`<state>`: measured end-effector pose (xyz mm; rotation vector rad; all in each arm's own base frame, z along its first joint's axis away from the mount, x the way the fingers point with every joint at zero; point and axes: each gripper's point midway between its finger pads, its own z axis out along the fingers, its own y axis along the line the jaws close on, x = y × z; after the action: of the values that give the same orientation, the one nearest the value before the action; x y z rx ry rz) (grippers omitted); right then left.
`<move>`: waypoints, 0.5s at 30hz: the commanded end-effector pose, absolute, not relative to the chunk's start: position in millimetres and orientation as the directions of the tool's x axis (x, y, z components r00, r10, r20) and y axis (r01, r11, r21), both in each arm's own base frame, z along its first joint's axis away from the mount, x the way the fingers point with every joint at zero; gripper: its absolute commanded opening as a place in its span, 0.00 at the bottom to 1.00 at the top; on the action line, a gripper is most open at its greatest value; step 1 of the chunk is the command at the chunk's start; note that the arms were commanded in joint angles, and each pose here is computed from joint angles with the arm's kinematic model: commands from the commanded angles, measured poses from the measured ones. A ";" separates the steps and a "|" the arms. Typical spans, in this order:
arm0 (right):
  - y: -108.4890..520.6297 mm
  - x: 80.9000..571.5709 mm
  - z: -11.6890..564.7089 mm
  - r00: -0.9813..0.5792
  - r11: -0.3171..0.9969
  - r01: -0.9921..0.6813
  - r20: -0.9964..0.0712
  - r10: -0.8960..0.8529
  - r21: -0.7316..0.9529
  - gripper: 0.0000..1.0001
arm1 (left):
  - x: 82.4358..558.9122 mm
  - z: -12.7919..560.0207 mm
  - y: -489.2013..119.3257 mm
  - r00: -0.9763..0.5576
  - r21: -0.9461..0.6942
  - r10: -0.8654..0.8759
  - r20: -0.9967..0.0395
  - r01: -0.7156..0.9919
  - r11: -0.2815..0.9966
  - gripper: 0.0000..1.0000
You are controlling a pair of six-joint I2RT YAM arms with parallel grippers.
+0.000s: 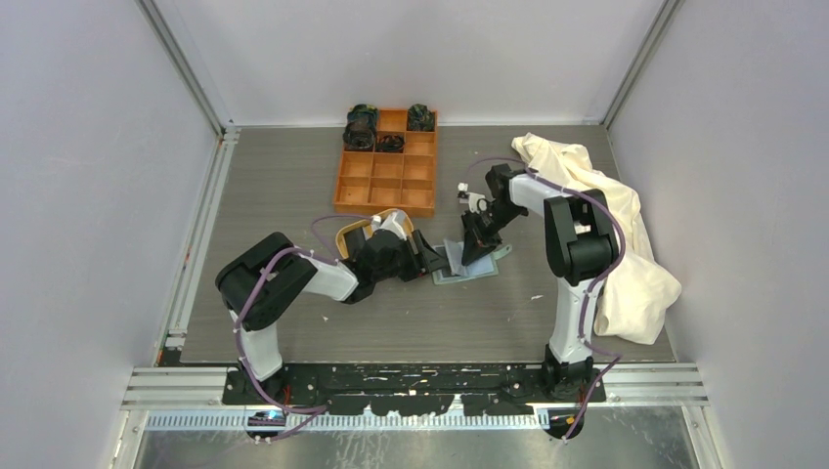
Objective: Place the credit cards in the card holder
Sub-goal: Insert the credit card into the card holder.
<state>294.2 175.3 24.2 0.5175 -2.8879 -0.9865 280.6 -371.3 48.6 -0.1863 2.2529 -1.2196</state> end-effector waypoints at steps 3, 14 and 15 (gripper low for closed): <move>169.4 309.5 87.9 -0.927 0.666 -0.375 -0.242 -0.287 0.645 0.21 | 282.3 71.6 -382.6 -0.814 -0.829 -0.367 -0.450 0.228 0.511 0.61; 102.9 318.3 52.2 -0.953 0.839 -0.302 -0.173 -0.249 0.453 0.50 | 284.8 72.9 -388.8 -0.817 -0.843 -0.374 -0.438 0.229 0.487 0.58; 101.8 317.2 47.6 -0.955 0.842 -0.295 -0.154 -0.252 0.451 0.50 | 285.0 73.9 -389.3 -0.817 -0.844 -0.375 -0.439 0.231 0.484 0.58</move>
<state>324.8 116.1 73.1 0.4688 -3.1466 -0.9361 278.3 -376.5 50.2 -0.1582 2.2392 -1.2619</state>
